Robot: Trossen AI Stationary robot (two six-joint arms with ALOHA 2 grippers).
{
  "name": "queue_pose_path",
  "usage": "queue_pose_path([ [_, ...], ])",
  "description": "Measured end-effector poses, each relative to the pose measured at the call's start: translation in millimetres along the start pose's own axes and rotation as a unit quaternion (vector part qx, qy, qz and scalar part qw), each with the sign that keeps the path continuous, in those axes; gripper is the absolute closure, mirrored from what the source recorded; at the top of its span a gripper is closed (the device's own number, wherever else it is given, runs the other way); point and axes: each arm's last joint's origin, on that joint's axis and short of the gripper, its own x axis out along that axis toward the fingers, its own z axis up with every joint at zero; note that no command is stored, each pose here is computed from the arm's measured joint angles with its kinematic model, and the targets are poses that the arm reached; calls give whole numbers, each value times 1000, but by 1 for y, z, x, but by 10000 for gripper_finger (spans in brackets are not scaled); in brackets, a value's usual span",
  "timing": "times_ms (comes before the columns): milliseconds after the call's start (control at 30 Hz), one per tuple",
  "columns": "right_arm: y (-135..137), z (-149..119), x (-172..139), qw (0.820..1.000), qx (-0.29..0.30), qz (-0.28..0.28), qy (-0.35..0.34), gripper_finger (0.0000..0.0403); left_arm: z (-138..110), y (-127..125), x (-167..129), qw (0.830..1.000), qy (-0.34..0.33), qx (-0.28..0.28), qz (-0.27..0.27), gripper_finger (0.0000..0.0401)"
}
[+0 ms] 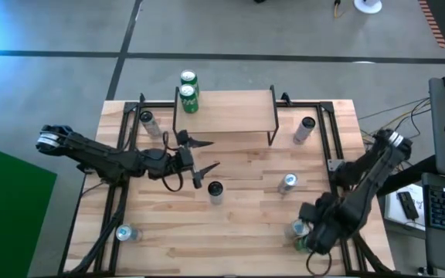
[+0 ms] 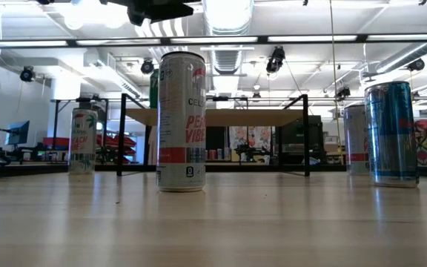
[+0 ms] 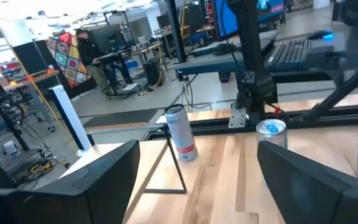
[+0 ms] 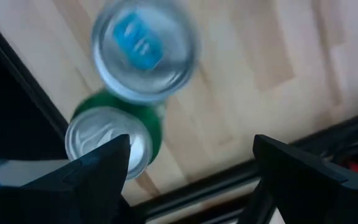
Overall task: Place canned beverage on shelf
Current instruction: Put the top left white soda can on the shelf
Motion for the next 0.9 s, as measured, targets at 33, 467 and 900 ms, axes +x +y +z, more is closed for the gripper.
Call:
queue_pose_path([
  [33, 5, -2, 4, 1000, -1, -5, 8, 74, 1, 0, 0, 1000, -1, -1, 1, 90],
  [467, 41, -12, -4, 995, 36, 0, -98, 74, 0, 0, 1, 999, 1, -38, 0, 91],
  [900, 33, -40, 4, 977, 179, -34, -108, 32, -2, -1, 1, 999, 10, -47, -2, 91],
])
